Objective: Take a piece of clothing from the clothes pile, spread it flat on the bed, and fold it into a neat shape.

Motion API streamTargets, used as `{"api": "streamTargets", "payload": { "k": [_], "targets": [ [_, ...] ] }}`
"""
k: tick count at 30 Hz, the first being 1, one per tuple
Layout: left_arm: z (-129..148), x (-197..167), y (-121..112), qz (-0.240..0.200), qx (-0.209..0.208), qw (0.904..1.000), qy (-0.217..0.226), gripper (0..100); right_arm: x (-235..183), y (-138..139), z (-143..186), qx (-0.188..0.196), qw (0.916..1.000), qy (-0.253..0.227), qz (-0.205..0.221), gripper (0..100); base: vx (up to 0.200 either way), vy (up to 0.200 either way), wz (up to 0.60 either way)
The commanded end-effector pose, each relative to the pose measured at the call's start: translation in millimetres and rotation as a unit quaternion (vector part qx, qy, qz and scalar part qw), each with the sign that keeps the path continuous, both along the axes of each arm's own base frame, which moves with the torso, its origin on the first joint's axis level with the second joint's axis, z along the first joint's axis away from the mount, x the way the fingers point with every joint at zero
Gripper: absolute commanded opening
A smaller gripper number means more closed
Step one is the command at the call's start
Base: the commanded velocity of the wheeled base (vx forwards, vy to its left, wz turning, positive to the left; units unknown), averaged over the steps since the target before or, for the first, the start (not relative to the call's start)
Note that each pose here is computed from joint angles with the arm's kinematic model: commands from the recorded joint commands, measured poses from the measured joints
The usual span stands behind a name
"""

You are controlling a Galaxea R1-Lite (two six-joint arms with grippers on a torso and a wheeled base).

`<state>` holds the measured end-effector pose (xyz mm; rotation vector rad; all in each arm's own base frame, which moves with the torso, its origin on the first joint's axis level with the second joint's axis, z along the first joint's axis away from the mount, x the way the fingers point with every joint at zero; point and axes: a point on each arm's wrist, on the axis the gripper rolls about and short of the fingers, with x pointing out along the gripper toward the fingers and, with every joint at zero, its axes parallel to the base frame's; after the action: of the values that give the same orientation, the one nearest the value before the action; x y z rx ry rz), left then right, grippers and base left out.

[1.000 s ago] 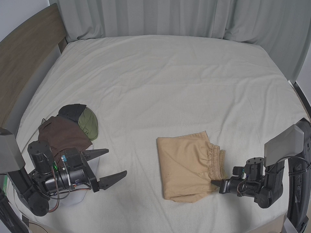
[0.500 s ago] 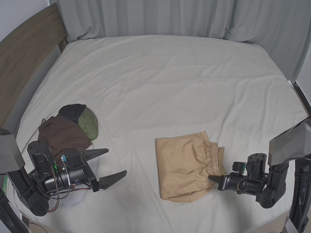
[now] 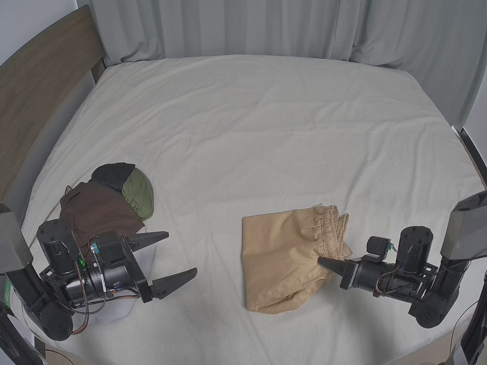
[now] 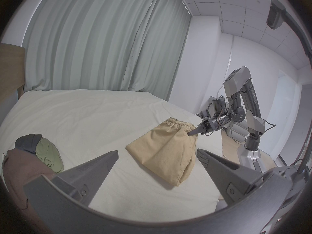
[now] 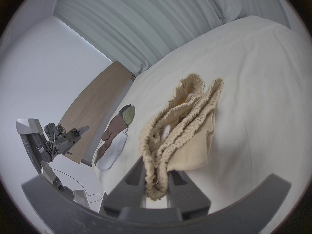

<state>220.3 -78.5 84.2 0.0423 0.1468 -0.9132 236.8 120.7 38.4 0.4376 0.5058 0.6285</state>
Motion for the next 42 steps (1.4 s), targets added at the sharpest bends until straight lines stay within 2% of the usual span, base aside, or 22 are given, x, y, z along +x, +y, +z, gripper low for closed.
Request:
{"api": "streamTargets", "payload": {
  "k": [1, 20, 25, 42],
  "targets": [
    [2.6, -2.4, 0.5, 0.0, -0.002, 1.0, -0.004, 100, -1.0, 1.0, 10.5, 0.01, 0.9998, -0.019, 0.003, 0, 0.0, 0.0, 0.0],
    [7.0, -2.9, 10.6, 0.022, -0.004, 0.9997, -0.012, 100, 11.4, 11.9, 29.7, 0.038, 0.997, -0.066, 0.012, 0, 0.0, 0.0, 0.0],
    [9.9, -3.3, 14.6, 0.031, -0.005, 0.9994, -0.018, 100, 16.1, 14.3, 39.5, 0.059, 0.9949, -0.08, 0.019, 0, 0.0, 0.0, 0.0],
    [13.6, -5.1, 17.1, 0.035, -0.007, 0.999, -0.025, 100, 40.1, 23.2, 63.7, 0.087, 0.9863, -0.14, 0.016, 0, 0.0, 0.0, 0.0]
  ]
}}
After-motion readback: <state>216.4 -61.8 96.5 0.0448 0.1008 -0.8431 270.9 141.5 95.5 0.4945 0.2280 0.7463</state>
